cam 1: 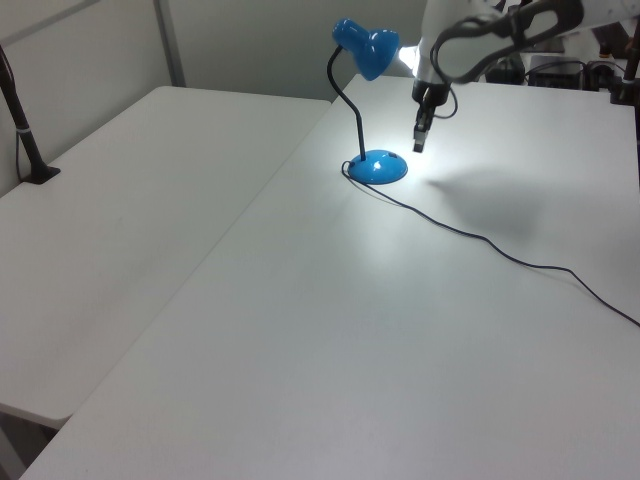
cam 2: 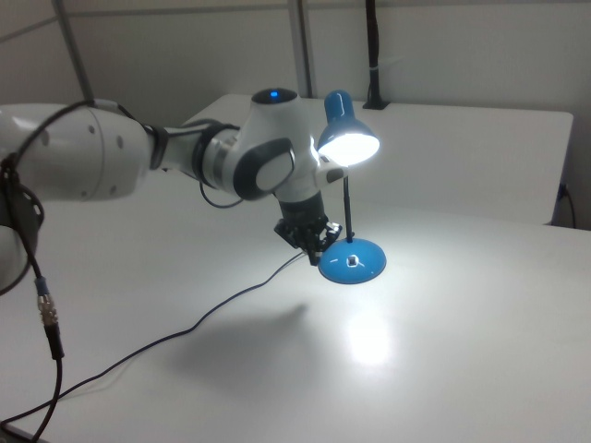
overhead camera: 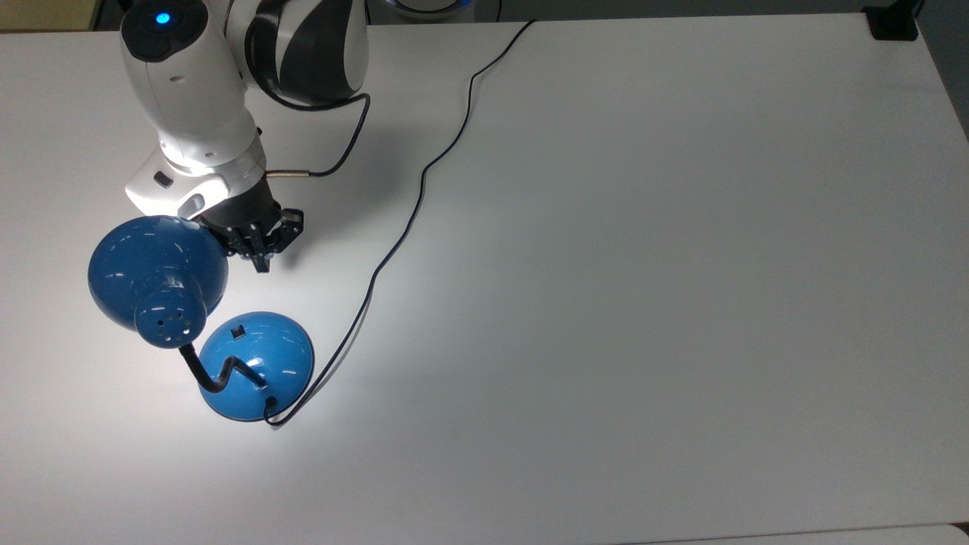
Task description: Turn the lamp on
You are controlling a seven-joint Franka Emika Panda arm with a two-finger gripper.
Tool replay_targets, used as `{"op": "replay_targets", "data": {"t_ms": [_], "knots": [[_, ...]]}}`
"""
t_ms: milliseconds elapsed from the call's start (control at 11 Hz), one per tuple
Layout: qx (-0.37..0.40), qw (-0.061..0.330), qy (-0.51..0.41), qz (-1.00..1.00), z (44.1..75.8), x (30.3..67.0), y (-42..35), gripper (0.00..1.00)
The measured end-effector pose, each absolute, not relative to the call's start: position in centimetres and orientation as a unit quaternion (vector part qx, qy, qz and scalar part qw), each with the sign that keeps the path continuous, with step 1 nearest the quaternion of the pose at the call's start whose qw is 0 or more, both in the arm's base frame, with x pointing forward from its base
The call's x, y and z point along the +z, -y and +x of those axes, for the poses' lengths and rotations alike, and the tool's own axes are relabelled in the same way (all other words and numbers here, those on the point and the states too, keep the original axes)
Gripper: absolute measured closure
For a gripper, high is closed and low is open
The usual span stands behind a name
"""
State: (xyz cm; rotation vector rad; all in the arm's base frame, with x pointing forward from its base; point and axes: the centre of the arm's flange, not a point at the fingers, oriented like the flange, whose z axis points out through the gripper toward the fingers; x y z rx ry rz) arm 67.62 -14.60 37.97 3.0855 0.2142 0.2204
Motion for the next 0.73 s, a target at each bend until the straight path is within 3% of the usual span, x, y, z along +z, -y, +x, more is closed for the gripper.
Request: {"op": "replay_targets", "data": {"t_ms": [182,274,730], "knots": [[0.018,0.0,-0.076,0.997,65.5,41.7,13.6,0.96],[-0.001,-0.008,-0.079,0.997,64.1,44.4,12.9,0.88],[-0.006,-0.022,-0.08,0.997,58.6,56.5,6.0,0.18]]}}
